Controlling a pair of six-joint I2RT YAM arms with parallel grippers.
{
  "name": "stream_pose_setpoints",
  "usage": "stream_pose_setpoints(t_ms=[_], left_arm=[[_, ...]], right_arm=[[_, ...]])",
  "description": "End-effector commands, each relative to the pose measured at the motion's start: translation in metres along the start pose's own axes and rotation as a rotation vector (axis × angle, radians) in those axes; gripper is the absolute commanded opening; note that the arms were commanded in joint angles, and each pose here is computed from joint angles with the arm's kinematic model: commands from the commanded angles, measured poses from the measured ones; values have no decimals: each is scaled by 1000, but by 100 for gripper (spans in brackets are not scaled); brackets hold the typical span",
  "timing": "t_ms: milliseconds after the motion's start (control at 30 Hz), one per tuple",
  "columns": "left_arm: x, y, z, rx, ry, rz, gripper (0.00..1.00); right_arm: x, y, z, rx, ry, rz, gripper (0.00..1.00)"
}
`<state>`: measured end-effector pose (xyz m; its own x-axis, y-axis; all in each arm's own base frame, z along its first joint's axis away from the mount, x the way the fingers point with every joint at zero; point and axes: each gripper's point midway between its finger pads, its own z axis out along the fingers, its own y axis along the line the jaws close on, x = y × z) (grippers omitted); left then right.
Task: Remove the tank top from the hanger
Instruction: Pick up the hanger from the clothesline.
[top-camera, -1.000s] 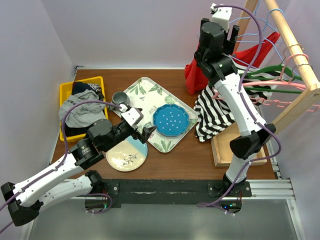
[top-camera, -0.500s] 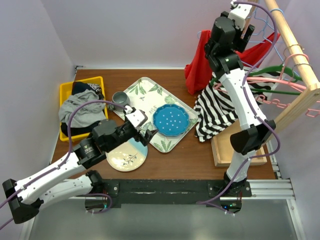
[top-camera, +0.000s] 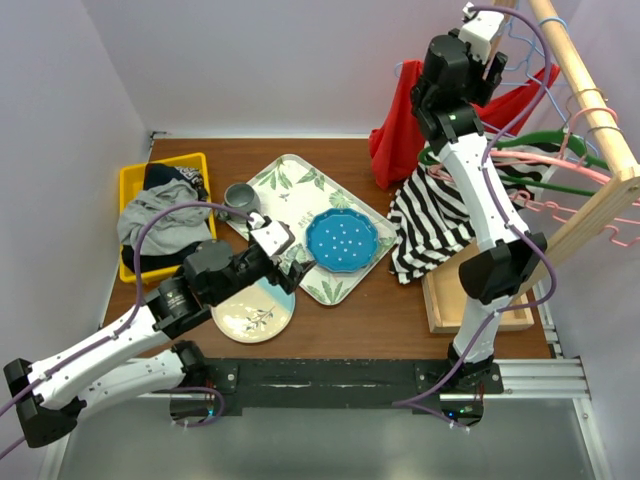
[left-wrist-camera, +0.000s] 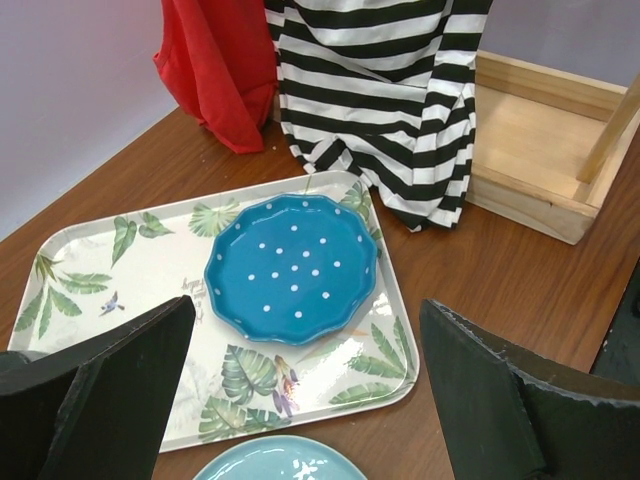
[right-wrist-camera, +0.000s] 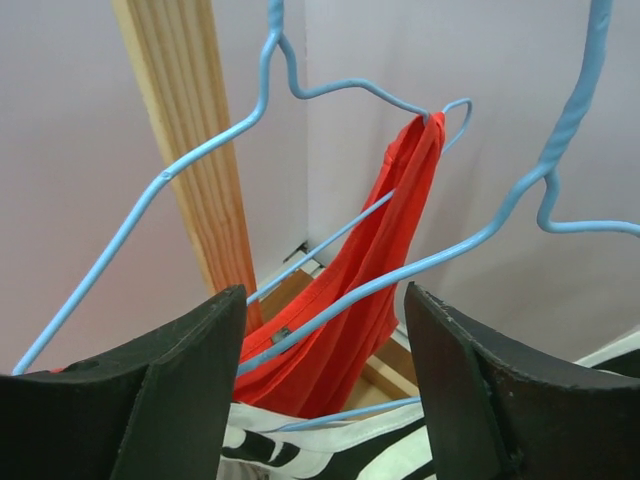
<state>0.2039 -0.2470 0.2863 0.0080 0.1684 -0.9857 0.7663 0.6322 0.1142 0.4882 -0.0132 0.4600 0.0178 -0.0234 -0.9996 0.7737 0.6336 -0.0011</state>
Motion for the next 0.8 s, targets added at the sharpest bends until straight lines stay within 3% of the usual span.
stream_pose_setpoints(t_ms=[0,167,433,767], left_arm=[[-19,1,-5,-6,-54,-9,100],[-21,3,-6,-17,-57,-5,100],[-25,5,-10,-22,-76,-8,100],[-25,3,-9,-13,-77,-11,100]], right_arm=[[-12,-20,10,73,-25,48,65],[-9,-25,14,74,-21,36,62],[-14,-35,12,53,-36,32,46],[-16,-50,10,41,-46,1,45]])
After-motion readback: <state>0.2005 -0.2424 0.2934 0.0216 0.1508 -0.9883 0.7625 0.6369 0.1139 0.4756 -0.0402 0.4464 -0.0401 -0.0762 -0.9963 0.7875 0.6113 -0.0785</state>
